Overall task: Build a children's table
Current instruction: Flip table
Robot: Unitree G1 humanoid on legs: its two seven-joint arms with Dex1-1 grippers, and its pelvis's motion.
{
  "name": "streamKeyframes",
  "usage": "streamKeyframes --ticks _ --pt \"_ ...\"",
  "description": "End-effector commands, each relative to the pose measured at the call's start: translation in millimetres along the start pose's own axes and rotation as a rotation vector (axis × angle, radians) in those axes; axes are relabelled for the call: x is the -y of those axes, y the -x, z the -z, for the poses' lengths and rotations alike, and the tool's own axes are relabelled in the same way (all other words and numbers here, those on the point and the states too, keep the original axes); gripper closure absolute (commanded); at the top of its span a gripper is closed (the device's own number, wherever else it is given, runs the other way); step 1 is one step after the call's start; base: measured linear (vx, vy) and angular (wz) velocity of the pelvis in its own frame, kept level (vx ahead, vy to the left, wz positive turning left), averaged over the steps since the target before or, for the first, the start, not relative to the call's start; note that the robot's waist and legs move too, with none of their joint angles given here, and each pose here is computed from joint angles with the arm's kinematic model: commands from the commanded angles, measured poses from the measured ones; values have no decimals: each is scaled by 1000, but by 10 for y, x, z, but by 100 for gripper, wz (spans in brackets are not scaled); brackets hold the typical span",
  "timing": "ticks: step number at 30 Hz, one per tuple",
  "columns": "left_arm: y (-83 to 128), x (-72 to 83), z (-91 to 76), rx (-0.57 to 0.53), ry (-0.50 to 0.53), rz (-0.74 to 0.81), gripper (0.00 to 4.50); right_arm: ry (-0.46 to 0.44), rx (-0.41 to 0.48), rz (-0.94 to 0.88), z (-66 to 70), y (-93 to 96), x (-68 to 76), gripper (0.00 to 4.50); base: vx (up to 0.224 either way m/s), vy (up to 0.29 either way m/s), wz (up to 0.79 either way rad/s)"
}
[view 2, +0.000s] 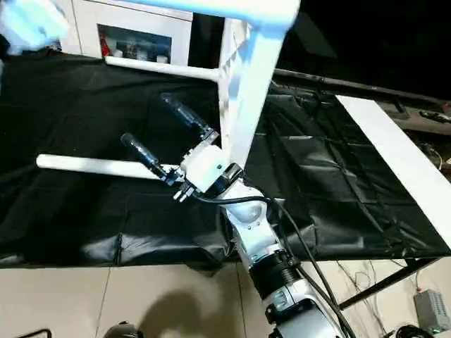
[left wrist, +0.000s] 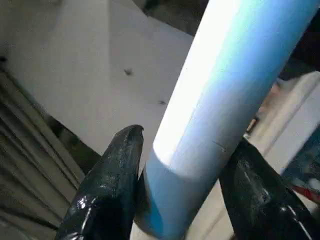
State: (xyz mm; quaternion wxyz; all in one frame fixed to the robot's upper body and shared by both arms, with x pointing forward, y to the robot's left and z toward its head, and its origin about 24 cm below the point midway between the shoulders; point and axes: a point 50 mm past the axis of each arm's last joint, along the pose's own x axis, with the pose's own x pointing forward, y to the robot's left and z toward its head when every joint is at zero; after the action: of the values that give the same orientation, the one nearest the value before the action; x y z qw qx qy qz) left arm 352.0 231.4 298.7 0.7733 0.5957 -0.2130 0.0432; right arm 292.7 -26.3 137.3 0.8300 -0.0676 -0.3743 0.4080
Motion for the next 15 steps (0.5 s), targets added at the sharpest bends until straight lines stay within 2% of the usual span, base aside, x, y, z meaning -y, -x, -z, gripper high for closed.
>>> streamKeyframes --ticks 1,7,8,9,10,11,14,15 --pt "37 334 128 -91 136 160 237 4 -14 -2 12 11 54 62 0 0 0" --pt "75 360 219 -190 270 204 239 -2 -17 -19 17 14 48 62 0 0 0" --pt "84 371 228 -209 328 210 239 -2 -17 -23 17 14 49 62 0 0 0" --pt "84 371 228 -209 328 210 239 -2 -17 -23 17 14 49 62 0 0 0" --pt "92 374 229 -224 370 218 239 -2 -17 -25 16 13 50 62 0 0 0" --pt "110 393 250 -255 454 227 239 -2 -17 -30 16 11 57 62 0 0 0" --pt "129 397 276 -285 480 235 239 -1 -18 -35 15 9 63 62 0 0 0" --pt "140 407 292 -309 553 229 239 3 -19 -45 13 13 73 62 0 0 0"
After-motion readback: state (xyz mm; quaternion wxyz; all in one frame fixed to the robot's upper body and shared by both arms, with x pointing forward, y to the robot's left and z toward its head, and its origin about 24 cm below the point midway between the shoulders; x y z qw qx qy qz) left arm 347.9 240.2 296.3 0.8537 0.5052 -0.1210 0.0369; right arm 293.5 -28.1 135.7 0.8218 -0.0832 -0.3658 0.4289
